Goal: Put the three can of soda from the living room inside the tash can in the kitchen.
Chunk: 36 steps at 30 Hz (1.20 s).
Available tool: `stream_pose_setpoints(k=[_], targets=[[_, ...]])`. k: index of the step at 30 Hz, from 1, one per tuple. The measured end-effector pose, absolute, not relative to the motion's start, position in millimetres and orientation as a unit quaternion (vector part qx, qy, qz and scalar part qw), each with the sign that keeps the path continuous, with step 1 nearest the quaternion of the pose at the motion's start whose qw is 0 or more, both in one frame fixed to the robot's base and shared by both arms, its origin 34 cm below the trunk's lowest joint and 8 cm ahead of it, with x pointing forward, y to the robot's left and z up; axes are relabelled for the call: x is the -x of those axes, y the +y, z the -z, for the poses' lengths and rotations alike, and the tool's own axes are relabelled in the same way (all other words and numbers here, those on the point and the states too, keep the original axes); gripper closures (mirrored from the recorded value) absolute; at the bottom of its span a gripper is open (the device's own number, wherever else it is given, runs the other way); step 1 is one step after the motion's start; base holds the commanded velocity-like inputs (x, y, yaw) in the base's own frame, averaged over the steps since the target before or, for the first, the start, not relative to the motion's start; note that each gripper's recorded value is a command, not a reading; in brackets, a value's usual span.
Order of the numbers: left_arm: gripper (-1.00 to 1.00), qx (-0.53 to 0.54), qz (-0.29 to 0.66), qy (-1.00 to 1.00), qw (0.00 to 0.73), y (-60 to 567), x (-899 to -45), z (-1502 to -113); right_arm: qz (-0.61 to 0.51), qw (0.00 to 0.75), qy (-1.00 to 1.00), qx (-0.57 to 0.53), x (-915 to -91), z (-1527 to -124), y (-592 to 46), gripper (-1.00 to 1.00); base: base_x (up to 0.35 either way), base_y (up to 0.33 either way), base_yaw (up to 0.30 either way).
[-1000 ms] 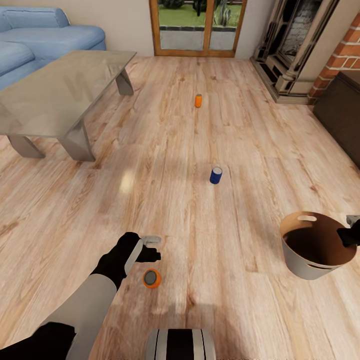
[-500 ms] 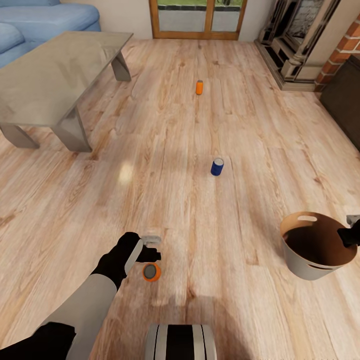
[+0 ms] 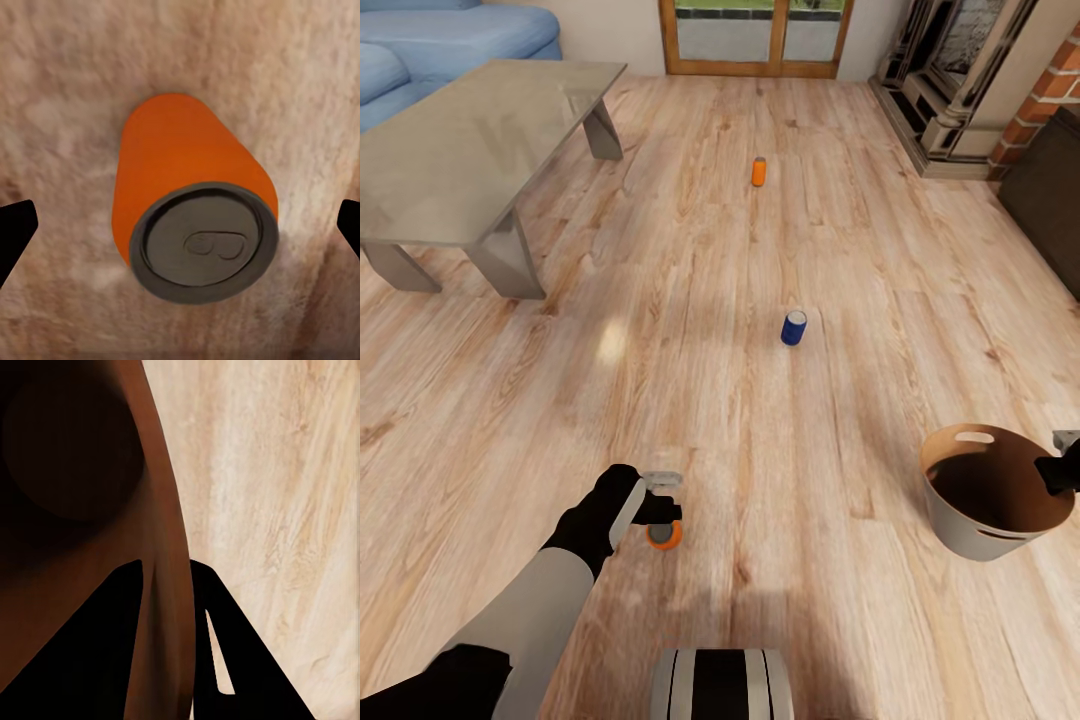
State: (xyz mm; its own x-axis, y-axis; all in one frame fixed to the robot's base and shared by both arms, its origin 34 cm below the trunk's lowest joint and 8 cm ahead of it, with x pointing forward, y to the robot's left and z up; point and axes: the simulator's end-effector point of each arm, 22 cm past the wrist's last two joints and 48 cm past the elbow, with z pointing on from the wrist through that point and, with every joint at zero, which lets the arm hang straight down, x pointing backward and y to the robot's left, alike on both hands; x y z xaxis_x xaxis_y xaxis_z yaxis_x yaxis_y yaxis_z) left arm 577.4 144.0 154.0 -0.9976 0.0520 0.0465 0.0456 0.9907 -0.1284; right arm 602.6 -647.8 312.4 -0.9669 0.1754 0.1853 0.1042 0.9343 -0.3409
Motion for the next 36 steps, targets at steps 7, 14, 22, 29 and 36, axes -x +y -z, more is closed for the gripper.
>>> stream_pose_setpoints(k=[7,14,22,29,36], targets=[[-1.00,0.024,-0.063,-0.997,0.025,144.3,-577.4,-154.0,-0.164,0.106,-0.978,0.073,-602.5,-311.8,-646.7,1.00,-0.019,0.000,0.000],[-1.00,0.024,-0.063,-0.997,0.024,144.3,-577.7,-154.0,-0.163,0.106,-0.978,0.074,-602.6,-311.6,-646.3,1.00,-0.002,0.000,0.000],[-1.00,0.024,-0.063,-0.997,0.032,143.1,-571.9,-145.5,-0.163,0.114,-0.977,0.073,-599.4,-302.3,-646.1,1.00,0.000,0.000,0.000],[-1.00,0.024,-0.063,-0.997,0.035,142.8,-570.3,-143.7,-0.164,0.116,-0.977,0.072,-598.5,-300.5,-646.4,1.00,0.000,0.000,0.000],[-1.00,0.023,-0.063,-0.997,0.047,142.9,-561.4,-131.8,-0.166,0.126,-0.976,0.069,-596.2,-290.0,-647.0,1.00,0.000,0.000,0.000]])
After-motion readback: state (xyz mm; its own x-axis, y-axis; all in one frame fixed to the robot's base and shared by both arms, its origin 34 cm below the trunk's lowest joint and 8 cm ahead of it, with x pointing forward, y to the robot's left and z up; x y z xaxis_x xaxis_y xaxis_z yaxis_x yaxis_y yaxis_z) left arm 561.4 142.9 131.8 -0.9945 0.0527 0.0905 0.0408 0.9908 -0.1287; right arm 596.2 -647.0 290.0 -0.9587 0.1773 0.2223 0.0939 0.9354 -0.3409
